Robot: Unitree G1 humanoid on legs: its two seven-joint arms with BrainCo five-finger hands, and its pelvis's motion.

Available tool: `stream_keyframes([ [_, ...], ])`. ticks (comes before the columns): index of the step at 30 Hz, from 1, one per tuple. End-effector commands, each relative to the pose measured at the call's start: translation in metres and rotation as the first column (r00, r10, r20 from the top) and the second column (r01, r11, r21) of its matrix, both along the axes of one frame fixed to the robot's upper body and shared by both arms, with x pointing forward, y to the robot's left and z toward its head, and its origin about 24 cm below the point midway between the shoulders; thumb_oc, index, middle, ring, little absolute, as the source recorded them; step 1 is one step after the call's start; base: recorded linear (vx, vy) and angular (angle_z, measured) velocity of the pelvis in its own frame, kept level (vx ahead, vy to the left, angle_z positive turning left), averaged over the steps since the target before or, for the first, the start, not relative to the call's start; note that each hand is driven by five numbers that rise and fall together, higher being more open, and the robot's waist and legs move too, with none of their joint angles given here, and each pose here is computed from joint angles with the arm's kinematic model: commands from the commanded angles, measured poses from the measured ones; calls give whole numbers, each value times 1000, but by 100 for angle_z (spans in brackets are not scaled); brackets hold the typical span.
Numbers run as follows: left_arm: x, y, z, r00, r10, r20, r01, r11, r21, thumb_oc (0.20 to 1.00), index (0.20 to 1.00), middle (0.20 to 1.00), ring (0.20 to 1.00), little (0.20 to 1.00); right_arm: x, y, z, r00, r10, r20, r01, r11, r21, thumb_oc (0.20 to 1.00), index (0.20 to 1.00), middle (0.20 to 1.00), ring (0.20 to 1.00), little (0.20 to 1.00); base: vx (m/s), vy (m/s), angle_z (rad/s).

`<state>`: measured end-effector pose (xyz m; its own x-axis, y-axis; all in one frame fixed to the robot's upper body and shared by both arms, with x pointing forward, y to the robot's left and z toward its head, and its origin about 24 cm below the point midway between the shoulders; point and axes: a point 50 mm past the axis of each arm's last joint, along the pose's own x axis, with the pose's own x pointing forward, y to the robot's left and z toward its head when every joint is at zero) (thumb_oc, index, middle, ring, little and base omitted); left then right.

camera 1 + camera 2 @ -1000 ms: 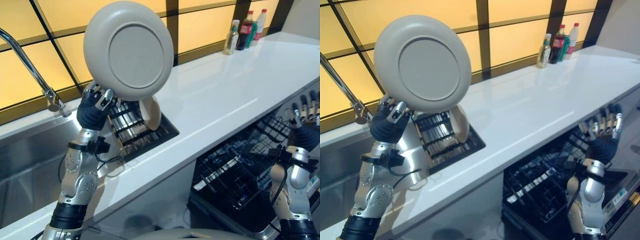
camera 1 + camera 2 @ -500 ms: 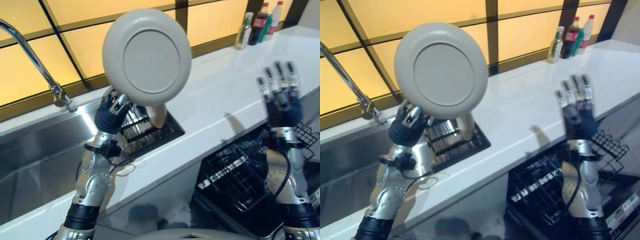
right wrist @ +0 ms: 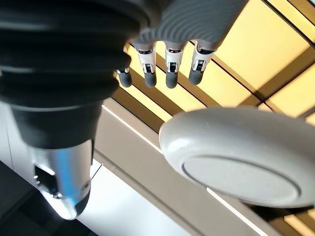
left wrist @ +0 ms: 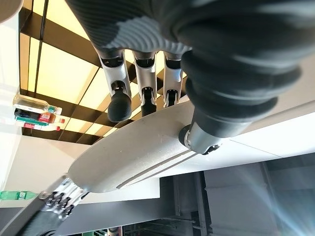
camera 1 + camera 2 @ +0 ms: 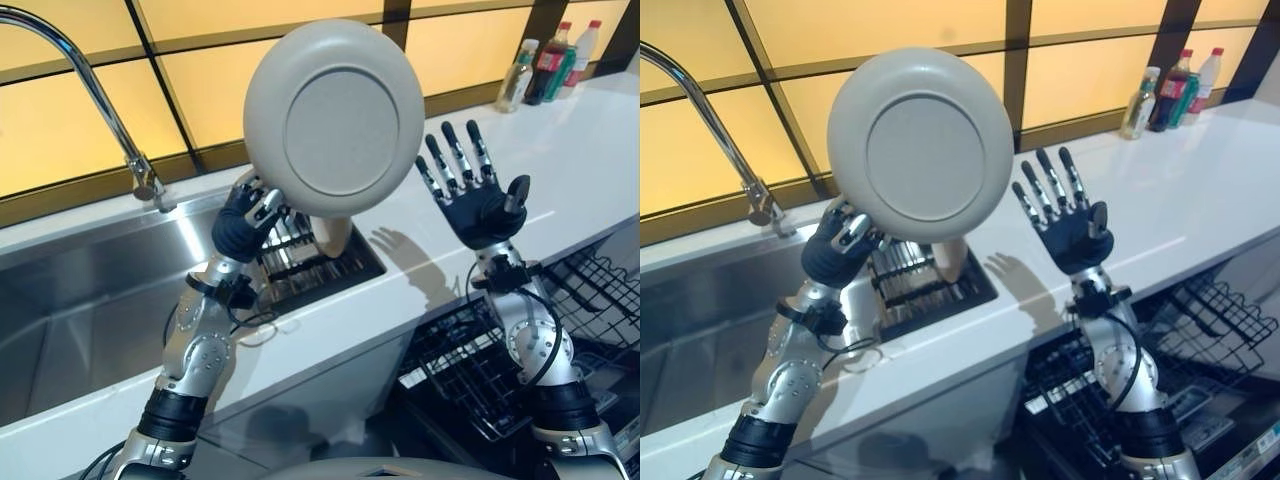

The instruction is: Pick up plates and place into dishwasher.

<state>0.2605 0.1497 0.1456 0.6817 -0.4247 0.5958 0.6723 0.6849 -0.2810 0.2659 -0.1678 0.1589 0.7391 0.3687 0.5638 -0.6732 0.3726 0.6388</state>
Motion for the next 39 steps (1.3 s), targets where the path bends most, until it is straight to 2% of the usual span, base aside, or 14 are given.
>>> stream_keyframes([
  [1, 12, -1, 11, 998, -16, 65, 12, 998, 61, 200, 200, 200, 200, 200, 2, 8, 23, 989, 103, 106, -111, 991, 76, 1000, 1000, 1000, 1000, 1000, 0, 0, 0],
  [8, 15, -3, 0, 999, -8, 38, 4, 995, 95, 200, 200, 200, 200, 200, -1, 26, 28, 964, 248, 91, -252, 967, 35, 1000, 1000, 1000, 1000, 1000, 0, 0, 0],
  [15, 19, -4, -5, 1000, 12, 13, -14, 993, 120, 200, 200, 200, 200, 200, -3, 36, 33, 947, 312, 83, -312, 950, -2, 1000, 1000, 1000, 1000, 1000, 0, 0, 0],
  [19, 22, -7, -11, 1000, 30, 9, -31, 982, 187, 200, 200, 200, 200, 200, -4, 43, 38, 936, 337, 100, -335, 942, -37, 1000, 1000, 1000, 1000, 1000, 0, 0, 0],
  [22, 24, -7, -16, 998, 64, -4, -61, 967, 247, 200, 200, 200, 200, 200, -5, 44, 43, 930, 345, 125, -340, 939, -58, 1000, 1000, 1000, 1000, 1000, 0, 0, 0],
  [32, 27, -9, -34, 992, 72, -101, -39, 955, 294, 200, 200, 200, 200, 200, -7, 42, 56, 926, 329, 186, -312, 943, -116, 1000, 1000, 1000, 1000, 1000, 0, 0, 0],
  [36, 27, -12, -37, 991, 43, -126, -8, 964, 265, 200, 200, 200, 200, 200, -2, 35, 58, 955, 221, 198, -190, 968, -161, 1000, 1000, 1000, 1000, 1000, 0, 0, 0],
  [37, 27, -12, -37, 992, 45, -121, -11, 963, 269, 200, 200, 200, 200, 200, -1, 34, 59, 957, 208, 202, -174, 970, -170, 589, 589, 589, 589, 589, 0, 0, 0],
  [38, 27, -12, -37, 992, 52, -115, -18, 961, 277, 200, 200, 200, 200, 200, -1, 33, 58, 958, 203, 203, -168, 970, -178, 275, 275, 275, 275, 275, 0, 0, 0],
  [39, 26, -12, -37, 992, 55, -111, -21, 959, 281, 200, 200, 200, 200, 200, -1, 32, 58, 961, 192, 200, -156, 971, -183, 200, 200, 200, 200, 200, 0, 0, 0],
])
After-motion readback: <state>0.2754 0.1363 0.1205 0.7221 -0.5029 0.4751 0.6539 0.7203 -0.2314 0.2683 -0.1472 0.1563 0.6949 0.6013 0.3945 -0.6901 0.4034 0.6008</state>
